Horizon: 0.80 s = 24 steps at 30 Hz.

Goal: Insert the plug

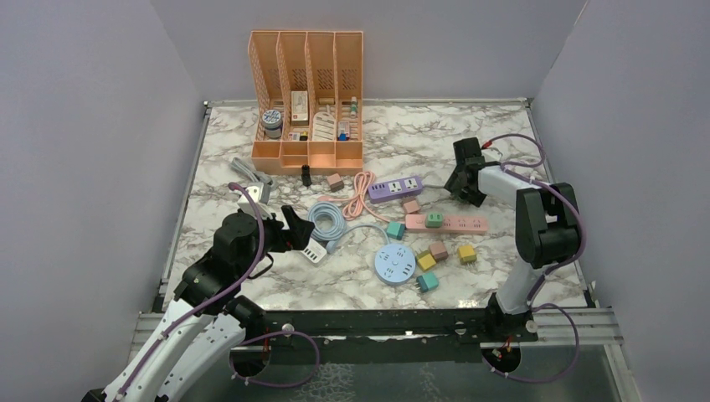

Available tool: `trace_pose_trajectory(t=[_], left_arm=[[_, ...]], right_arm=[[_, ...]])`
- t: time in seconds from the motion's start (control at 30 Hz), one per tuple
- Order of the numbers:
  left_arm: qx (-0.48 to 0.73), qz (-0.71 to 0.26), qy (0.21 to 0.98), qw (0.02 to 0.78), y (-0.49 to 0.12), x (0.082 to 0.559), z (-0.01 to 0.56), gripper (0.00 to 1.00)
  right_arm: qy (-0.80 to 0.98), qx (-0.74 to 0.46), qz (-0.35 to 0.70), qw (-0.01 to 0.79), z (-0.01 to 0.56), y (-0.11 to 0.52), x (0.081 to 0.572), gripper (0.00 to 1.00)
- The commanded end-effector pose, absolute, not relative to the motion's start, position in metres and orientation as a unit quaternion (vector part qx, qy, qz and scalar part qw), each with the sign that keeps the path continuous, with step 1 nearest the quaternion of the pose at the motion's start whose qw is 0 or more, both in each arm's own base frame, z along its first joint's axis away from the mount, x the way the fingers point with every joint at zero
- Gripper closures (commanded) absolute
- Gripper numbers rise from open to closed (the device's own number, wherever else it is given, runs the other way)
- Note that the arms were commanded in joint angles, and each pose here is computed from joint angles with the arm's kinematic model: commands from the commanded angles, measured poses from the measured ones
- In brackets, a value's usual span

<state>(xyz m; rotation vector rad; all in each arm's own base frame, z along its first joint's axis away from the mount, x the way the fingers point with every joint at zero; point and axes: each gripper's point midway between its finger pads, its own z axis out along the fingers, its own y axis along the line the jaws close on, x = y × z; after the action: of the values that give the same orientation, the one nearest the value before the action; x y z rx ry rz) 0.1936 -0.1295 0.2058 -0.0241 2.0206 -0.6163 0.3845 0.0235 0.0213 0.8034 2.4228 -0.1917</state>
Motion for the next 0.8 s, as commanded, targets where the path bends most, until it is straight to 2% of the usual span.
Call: trace_pose_trajectory(t=[0.0, 0.2, 0.37, 0.53, 0.77], left_arm=[[-0.009, -0.261, 0.827, 0.498, -0.133, 0.196, 0.208, 0.12], [-0.008, -0.262, 0.827, 0.497, -0.133, 0.196, 0.208, 0.11], [-0.002, -0.265, 0.831, 0.49, -0.136, 0.194, 0.207, 0.11], [0.007, -0.311, 0.844, 0.436, -0.154, 0.179, 0.207, 0.11], [0.029, -0.393, 0.846, 0.359, -0.195, 0.171, 0.227, 0.11]], right_arm=[[0.906, 0.29, -0.06, 0.303, 0.026, 0.023, 0.392, 0.36], [0.913, 0.254, -0.058, 0.313, 0.03, 0.024, 0.4, 0.51], [0.915, 0.193, -0.015, 0.354, 0.062, 0.036, 0.403, 0.64], [0.905, 0.123, 0.035, 0.405, 0.112, 0.053, 0.386, 0.69], [0.868, -0.01, 0.129, 0.48, 0.192, 0.104, 0.336, 0.69]])
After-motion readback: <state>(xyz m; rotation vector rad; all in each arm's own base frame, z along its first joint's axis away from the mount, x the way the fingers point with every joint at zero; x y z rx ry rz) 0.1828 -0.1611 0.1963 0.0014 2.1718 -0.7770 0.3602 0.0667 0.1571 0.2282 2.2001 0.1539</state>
